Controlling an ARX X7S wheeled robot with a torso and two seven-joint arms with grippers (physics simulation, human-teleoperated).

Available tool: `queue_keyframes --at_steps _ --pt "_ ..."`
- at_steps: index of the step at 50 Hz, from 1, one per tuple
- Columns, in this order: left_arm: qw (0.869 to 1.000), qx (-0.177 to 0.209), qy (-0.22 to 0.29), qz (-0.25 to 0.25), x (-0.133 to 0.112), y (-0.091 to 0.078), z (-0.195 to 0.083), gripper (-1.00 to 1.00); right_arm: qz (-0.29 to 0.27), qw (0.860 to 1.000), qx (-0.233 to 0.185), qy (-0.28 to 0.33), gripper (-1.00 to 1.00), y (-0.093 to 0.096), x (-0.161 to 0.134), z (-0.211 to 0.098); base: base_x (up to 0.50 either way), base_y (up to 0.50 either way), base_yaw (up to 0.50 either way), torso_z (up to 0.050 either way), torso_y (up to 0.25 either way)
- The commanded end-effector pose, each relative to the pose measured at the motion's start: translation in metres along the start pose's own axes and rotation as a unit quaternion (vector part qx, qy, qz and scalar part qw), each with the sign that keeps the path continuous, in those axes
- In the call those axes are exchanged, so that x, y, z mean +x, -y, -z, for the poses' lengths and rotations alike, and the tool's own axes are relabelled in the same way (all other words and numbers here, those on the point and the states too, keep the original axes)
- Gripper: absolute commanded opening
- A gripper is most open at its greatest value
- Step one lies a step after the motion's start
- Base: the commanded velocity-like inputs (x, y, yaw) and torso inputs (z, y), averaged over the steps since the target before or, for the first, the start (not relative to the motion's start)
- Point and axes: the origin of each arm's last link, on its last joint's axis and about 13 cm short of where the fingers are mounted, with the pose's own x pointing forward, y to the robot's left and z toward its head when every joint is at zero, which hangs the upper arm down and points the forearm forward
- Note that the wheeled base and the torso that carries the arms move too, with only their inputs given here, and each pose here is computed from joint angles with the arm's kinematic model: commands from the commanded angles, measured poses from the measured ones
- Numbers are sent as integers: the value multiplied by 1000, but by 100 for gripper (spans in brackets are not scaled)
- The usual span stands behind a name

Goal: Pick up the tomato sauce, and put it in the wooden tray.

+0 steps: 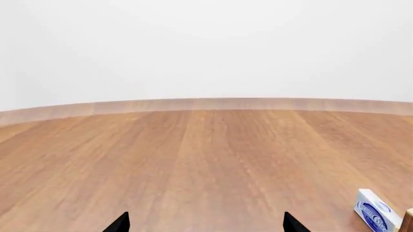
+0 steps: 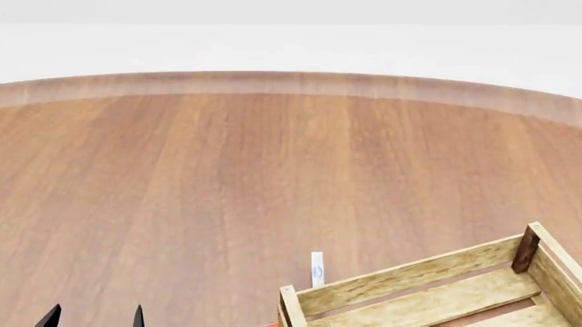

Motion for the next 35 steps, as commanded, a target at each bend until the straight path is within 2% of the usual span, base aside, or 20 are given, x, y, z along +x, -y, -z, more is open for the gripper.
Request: queue_keyframes --at_steps 1,9,15,24,35 --pt "1000 0 0 0 0 0 0 100 -4 1000 2 -14 100 0 -4 2 0 0 0 0 0" --pt "1000 1 0 -2 0 0 -1 100 -2 1000 -2 -20 100 1 -5 -2 0 0 0 0 0" --pt "1000 1 -1 -3 0 0 -1 100 30 999 34 -25 100 4 -9 -4 0 0 0 0 0" --pt "1000 0 -1 -3 0 0 -1 100 44 997 55 -25 100 5 -8 -4 0 0 0 0 0" --pt "1000 1 0 -2 0 0 -1 100 39 997 53 -31 100 3 -6 0 0 0 0 0 0"
